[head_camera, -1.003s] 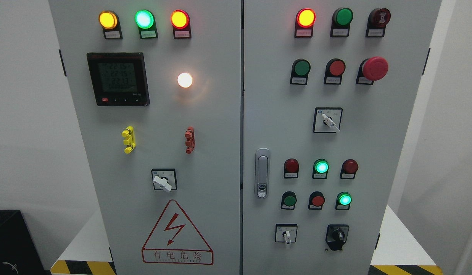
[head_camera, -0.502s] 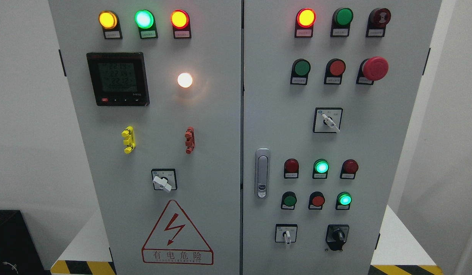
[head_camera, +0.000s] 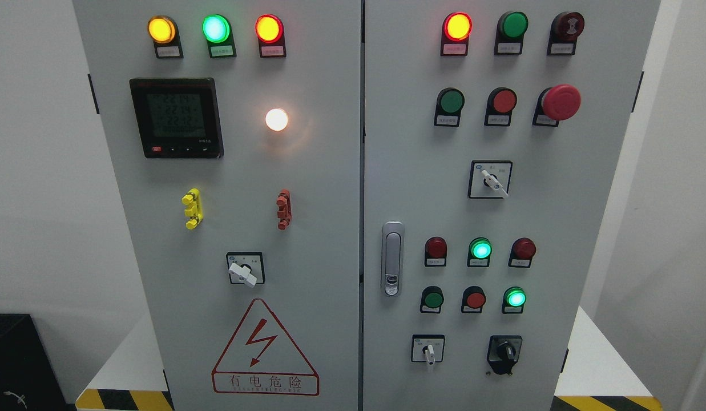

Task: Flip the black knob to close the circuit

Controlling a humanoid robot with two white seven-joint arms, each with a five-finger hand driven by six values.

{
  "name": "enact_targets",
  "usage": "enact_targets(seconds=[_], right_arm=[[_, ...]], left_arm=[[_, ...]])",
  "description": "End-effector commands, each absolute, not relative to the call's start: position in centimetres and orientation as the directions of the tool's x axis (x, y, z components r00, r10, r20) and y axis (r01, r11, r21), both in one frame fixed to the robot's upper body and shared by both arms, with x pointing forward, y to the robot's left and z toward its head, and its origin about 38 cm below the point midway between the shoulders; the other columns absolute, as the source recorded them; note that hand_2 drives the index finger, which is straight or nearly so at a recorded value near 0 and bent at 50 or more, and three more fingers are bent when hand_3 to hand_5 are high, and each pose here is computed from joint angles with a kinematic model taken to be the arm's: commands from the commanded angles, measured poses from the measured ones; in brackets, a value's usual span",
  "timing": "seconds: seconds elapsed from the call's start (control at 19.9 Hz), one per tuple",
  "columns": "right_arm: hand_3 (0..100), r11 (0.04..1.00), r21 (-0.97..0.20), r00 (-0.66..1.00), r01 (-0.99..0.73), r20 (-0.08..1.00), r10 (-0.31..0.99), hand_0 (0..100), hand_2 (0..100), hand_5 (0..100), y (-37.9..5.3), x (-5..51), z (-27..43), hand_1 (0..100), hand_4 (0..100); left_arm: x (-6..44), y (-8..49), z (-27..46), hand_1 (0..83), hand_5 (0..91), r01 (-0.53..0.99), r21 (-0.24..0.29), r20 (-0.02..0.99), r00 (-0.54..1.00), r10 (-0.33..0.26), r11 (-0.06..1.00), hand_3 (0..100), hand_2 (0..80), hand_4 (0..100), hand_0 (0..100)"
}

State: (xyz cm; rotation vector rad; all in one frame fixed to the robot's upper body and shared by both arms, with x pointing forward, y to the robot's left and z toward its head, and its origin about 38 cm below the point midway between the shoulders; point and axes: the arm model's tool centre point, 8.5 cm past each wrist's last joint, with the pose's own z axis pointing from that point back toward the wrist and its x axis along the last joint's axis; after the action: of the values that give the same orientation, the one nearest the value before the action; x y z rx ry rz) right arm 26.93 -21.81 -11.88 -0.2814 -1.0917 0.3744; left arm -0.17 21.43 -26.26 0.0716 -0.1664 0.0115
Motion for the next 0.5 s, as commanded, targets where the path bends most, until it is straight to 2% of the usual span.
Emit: enact_targets(seconds=[0.0,0.45], right_arm=[[89,0.857,-0.510,0.200,-0.068,0.835,0.513,0,76,76,-21.8,31.2,-4.1,17,73],[91,0.813,-0.582,0.125,0.010,0.808,0.576,0,76,81,-22.4,33.8,1.4,17,76]], left_arm=[[-0.9,21.3,-26.2,55.6,0.0,0.027,0.068,0.144,0.989,-0.037,0.997,0,0.0,0,12],[-0.9,21.3,-26.2,55.6,0.0,0.027,0.068,0.144,0.989,-0.037,0.997,0,0.0,0,12]])
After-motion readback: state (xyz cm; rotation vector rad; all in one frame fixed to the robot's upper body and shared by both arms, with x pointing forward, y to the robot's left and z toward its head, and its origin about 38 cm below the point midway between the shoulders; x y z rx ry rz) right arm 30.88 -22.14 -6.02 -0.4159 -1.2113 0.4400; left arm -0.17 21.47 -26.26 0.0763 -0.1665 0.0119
